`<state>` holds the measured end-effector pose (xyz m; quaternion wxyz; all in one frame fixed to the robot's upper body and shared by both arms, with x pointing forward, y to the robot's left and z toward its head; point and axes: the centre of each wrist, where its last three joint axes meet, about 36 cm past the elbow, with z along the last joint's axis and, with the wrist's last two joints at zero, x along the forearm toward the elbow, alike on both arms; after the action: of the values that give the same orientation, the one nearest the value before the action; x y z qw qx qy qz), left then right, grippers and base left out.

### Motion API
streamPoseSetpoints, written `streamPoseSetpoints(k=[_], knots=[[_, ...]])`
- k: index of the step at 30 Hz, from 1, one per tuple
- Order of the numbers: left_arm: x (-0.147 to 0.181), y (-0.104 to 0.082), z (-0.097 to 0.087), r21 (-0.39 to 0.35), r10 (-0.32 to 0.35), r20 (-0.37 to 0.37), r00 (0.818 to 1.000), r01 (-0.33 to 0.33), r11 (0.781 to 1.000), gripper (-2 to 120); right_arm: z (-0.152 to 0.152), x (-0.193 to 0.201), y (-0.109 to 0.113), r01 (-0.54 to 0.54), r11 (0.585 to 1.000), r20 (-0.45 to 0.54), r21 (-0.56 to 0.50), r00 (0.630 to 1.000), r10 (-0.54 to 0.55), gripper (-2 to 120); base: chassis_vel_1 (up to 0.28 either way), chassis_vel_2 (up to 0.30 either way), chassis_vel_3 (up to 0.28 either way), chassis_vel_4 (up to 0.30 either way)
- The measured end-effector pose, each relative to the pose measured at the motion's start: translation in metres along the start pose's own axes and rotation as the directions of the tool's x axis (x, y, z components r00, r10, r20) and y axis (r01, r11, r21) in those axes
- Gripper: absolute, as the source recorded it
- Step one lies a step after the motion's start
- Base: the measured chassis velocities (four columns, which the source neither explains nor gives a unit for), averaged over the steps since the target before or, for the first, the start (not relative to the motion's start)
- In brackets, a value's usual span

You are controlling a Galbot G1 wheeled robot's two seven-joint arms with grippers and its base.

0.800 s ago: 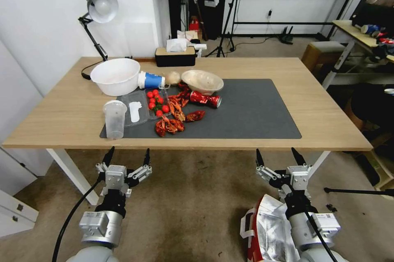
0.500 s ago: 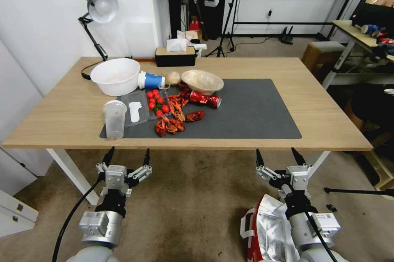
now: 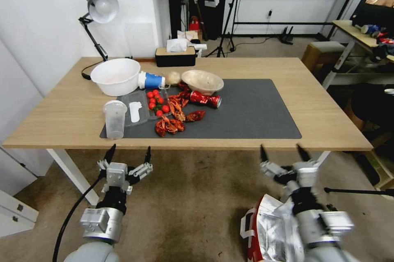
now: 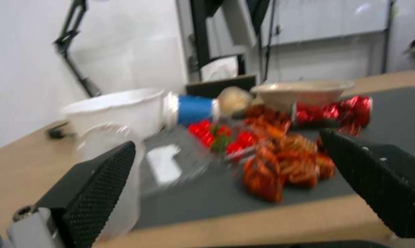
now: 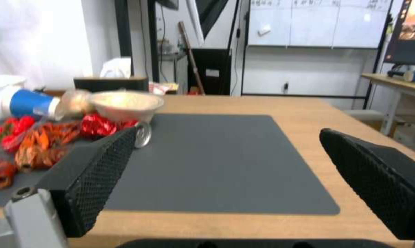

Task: Pick up the food delivery bag from the floor and place it on the table.

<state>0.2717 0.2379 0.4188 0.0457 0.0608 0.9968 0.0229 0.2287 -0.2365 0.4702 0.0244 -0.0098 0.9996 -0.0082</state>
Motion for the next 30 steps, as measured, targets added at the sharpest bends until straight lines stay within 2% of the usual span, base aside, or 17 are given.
streamPoseSetpoints(k=[2, 4, 11, 30], knots=[[-0.007, 0.004, 0.002, 0.001, 0.011, 0.017, 1.0, -0.011, 1.0, 100, 0.0, 0.0, 0.0, 0.0, 1.0, -0.001, -0.002, 1.0, 0.0, 100, 0.0, 0.0, 0.0, 0.0], [-0.014, 0.009, 0.013, 0.022, 0.037, 0.037, 0.999, -0.038, 0.999, 100, 0.0, 0.0, 0.0, -0.002, 1.0, -0.002, -0.003, 1.0, 0.002, 100, 0.0, 0.0, 0.0, 0.0], [-0.014, 0.013, 0.022, 0.028, 0.039, 0.067, 0.997, -0.041, 0.999, 100, 0.002, 0.0, 0.001, -0.005, 1.0, -0.007, -0.009, 1.0, 0.005, 100, 0.0, 0.0, 0.0, 0.0], [-0.007, 0.01, 0.02, 0.025, 0.043, 0.076, 0.996, -0.045, 0.999, 100, 0.001, 0.0, 0.004, 0.004, 1.0, 0.006, -0.031, 1.0, -0.004, 100, 0.0, 0.0, 0.0, 0.0]])
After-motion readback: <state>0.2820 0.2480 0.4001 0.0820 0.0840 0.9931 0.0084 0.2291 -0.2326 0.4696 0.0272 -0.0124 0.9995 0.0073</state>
